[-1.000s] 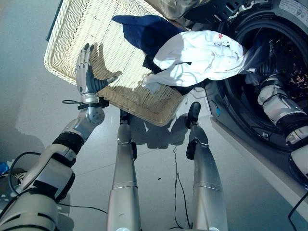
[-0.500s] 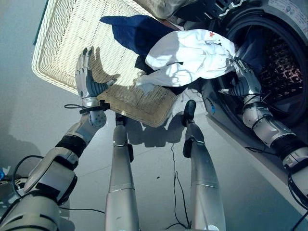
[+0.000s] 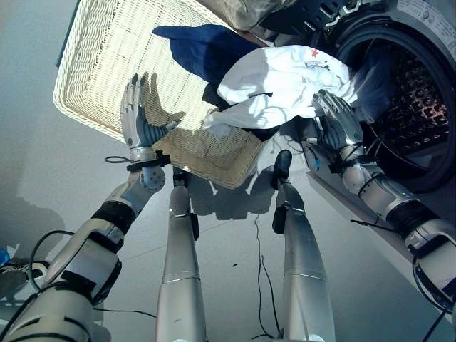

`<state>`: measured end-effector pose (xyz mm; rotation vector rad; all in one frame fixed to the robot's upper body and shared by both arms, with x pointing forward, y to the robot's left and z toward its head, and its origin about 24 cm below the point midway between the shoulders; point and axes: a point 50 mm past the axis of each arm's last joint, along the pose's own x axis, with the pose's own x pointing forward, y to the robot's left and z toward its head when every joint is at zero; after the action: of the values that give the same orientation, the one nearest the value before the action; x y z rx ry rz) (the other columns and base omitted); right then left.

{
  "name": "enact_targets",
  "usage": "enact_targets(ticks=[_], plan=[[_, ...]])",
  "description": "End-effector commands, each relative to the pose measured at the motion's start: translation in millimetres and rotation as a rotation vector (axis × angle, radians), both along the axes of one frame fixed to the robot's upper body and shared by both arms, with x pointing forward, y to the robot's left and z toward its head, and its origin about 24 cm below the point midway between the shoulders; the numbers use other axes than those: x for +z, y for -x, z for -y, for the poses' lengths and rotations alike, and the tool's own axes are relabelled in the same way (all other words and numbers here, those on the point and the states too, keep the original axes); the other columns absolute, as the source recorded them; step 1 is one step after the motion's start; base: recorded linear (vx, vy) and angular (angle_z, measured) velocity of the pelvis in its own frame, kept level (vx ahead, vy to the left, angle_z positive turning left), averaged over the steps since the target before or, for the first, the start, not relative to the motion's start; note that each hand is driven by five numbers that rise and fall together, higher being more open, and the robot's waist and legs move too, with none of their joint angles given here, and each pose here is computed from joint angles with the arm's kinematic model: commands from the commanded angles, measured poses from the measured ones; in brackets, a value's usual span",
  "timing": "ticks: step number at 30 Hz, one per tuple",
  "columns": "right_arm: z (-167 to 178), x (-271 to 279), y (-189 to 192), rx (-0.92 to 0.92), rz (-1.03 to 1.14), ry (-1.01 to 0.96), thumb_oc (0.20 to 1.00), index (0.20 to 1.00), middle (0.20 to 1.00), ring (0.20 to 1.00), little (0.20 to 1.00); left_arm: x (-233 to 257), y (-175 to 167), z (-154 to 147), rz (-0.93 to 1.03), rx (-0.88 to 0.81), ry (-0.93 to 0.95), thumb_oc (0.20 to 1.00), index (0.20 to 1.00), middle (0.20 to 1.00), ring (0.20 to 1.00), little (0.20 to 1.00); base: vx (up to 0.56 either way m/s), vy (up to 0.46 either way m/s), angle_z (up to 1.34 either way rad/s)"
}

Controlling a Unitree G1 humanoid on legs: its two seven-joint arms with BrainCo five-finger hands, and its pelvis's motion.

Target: Put the clothes into the washing machine.

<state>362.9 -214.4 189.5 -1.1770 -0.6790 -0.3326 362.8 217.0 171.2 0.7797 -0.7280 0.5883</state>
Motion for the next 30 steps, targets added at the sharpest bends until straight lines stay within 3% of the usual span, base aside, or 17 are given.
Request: enact_targets(ticks=[1,17,30], plan=[[3.9,13.0,6.0,-0.045,0.135,-0.030,1.000,1.000,1.000,1.000,1.000,6.7,-1.5,9.9,0.063,-0.016,0.024,1.000,1.000,1.000,1.000,1.000,0.00,0.000,0.00],[16.1,43.6,9.2,-0.181,0.373,-0.078,1.000,1.000,1.000,1.000,1.000,7.3,-2.2,13.7,0.059,-0.029,0.019,1.000,1.000,1.000,1.000,1.000,0.00,0.002,0.00],[0.8,54.1,-6.6,-0.129,0.279,0.037,1.000,1.000,1.000,1.000,1.000,13.0,-5.4,20.5,0.064,-0.057,0.004,1.000,1.000,1.000,1.000,1.000,0.00,-0.003,0.00]])
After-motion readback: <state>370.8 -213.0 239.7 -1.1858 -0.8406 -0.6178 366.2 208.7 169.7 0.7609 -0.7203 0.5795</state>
